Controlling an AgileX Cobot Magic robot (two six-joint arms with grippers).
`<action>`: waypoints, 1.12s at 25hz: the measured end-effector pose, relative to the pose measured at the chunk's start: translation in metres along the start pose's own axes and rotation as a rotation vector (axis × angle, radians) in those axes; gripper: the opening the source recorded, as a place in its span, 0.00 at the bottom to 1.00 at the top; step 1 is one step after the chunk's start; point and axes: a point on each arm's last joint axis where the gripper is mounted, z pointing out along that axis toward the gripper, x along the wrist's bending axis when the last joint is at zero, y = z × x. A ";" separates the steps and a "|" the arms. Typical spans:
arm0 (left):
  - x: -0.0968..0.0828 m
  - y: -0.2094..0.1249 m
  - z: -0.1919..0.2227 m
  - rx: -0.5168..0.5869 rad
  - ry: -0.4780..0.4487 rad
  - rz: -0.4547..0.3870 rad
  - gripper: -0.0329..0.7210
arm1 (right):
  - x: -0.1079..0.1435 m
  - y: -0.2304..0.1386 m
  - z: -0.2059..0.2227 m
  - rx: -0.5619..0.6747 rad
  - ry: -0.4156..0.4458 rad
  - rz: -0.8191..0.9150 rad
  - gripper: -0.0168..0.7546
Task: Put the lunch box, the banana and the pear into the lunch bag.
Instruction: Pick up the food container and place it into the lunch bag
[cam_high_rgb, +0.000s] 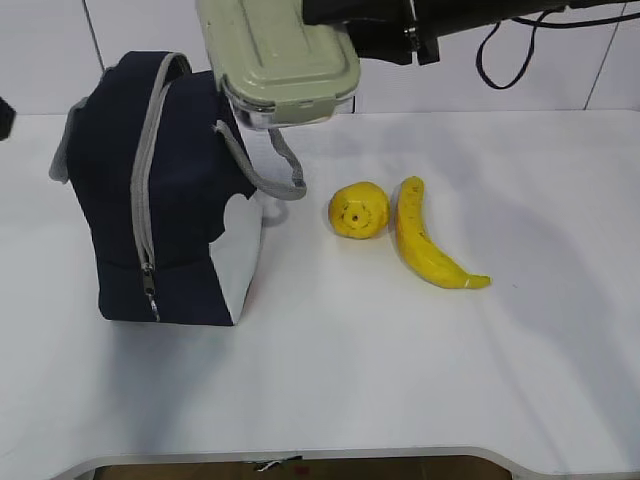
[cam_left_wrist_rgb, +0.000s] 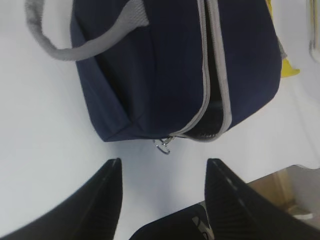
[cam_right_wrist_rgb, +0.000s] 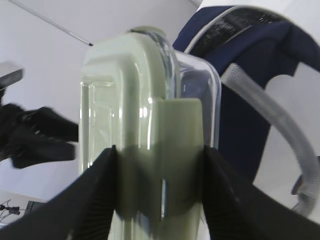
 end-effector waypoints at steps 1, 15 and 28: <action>0.003 0.007 0.009 0.013 -0.012 0.005 0.58 | 0.002 -0.001 0.004 0.006 0.005 -0.003 0.53; 0.020 0.087 0.062 -0.023 -0.071 0.070 0.58 | 0.006 0.007 0.024 -0.124 -0.068 0.003 0.53; 0.028 0.085 0.080 0.098 -0.076 0.088 0.07 | 0.006 -0.007 0.073 -0.114 -0.036 0.063 0.53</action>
